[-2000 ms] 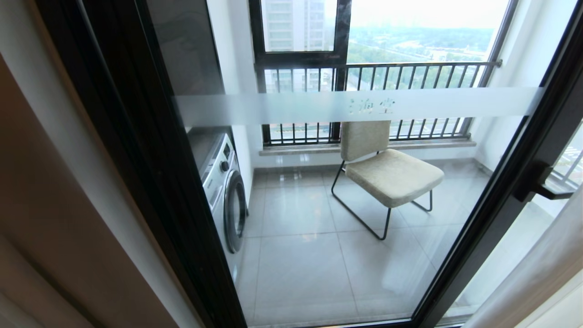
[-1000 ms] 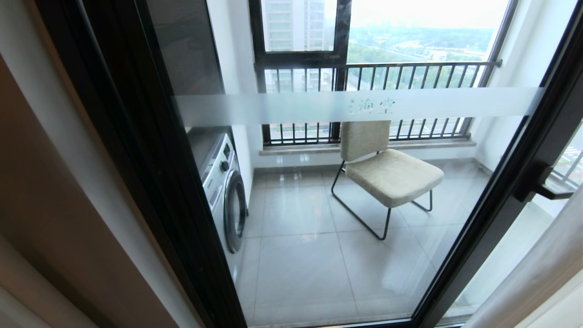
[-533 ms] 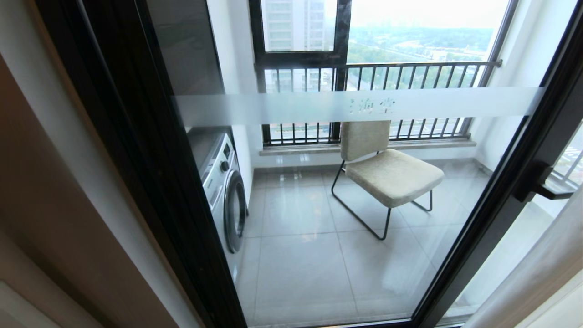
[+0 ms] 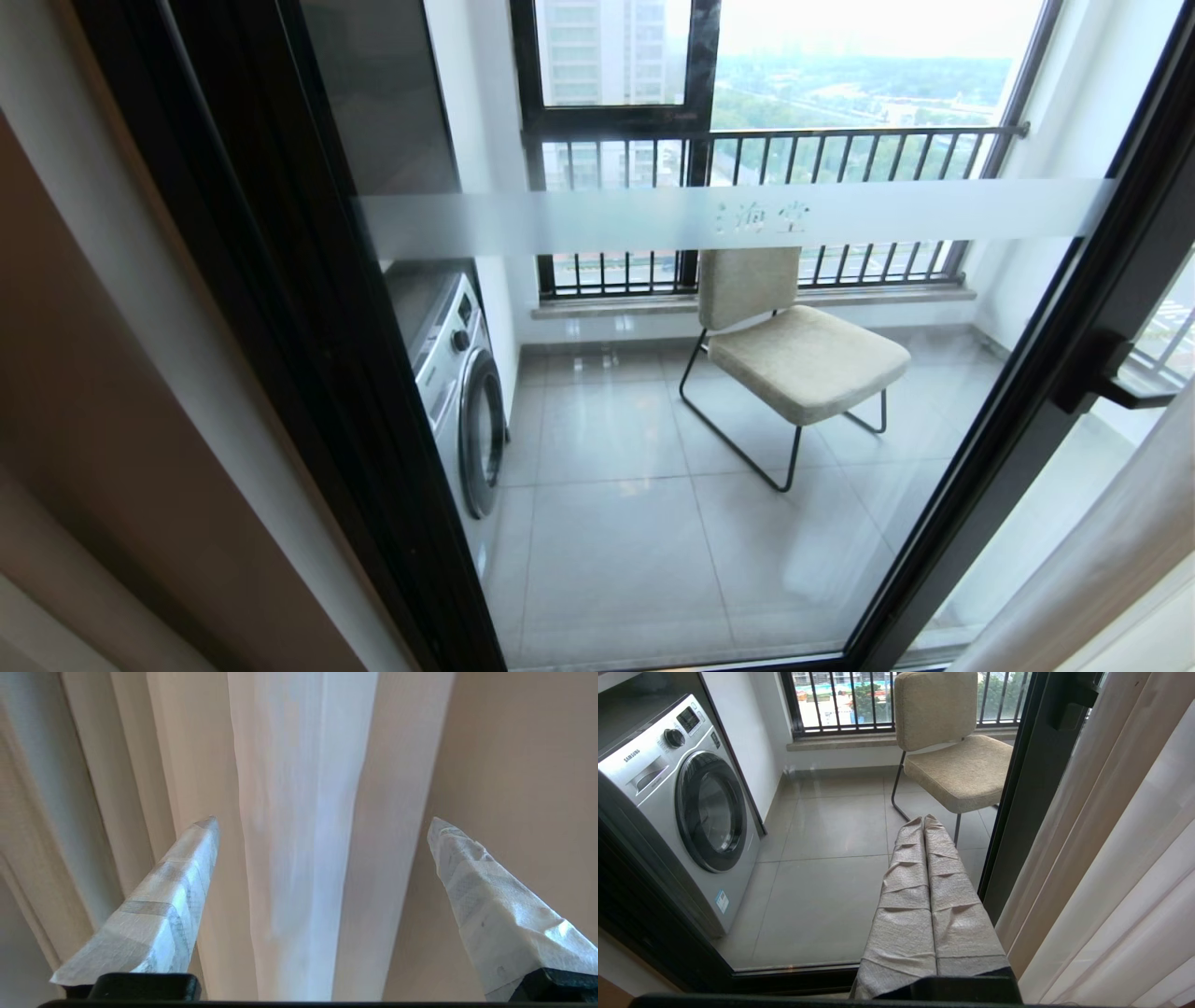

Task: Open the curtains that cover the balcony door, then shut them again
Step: Pull the inner curtains open on both sides

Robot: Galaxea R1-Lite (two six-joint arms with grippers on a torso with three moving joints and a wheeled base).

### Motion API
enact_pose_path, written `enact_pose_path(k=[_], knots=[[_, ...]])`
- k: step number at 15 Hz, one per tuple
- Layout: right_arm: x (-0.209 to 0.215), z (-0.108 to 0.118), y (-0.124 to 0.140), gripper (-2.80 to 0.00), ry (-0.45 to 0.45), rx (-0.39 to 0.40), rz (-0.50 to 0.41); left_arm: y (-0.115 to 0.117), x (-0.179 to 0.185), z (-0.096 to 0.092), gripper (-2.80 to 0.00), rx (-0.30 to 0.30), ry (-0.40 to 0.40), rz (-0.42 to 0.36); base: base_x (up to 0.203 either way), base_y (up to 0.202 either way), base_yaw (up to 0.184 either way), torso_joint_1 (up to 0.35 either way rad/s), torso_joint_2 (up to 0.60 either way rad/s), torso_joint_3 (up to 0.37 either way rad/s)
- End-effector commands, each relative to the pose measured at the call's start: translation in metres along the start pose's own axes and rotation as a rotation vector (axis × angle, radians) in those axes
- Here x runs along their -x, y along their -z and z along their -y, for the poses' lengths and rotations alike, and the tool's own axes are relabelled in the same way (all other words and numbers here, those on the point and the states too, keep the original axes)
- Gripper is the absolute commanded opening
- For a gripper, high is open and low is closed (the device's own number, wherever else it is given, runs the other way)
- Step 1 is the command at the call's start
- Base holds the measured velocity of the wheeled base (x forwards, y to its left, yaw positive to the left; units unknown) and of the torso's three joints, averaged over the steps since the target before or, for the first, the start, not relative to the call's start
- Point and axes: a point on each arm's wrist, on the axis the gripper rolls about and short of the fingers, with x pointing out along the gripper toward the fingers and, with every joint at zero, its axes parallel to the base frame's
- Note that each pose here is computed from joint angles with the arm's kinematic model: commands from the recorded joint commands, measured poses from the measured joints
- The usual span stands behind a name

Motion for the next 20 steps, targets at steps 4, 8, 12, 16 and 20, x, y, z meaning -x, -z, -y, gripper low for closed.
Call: enact_pose_path(k=[4, 8, 12, 16, 20], knots=[[0.0, 0.0, 0.0, -2.8, 0.0, 0.0, 0.001, -0.002, 0.048, 0.005, 0.0, -0.003, 0.007, 0.042, 0.0, 0.0, 0.0, 0.0, 0.0, 0.0], [0.0, 0.0, 0.0, -2.8, 0.0, 0.0, 0.001, -0.002, 0.064, 0.007, -2.8, -0.001, 0.012, 0.048, 0.0, 0.0, 0.0, 0.0, 0.0, 0.0], [0.0, 0.0, 0.0, -2.8, 0.0, 0.0, 0.001, 0.009, 0.077, 0.008, -2.8, 0.021, 0.011, 0.035, 0.0, 0.0, 0.0, 0.0, 0.0, 0.0], [0.0, 0.0, 0.0, -2.8, 0.0, 0.0, 0.001, 0.023, 0.088, 0.007, -2.8, 0.046, 0.008, 0.009, 0.0, 0.0, 0.0, 0.0, 0.0, 0.0], [0.0, 0.0, 0.0, -2.8, 0.0, 0.0, 0.001, 0.034, 0.09, 0.007, -2.8, 0.084, 0.008, -0.021, 0.0, 0.0, 0.0, 0.0, 0.0, 0.0]])
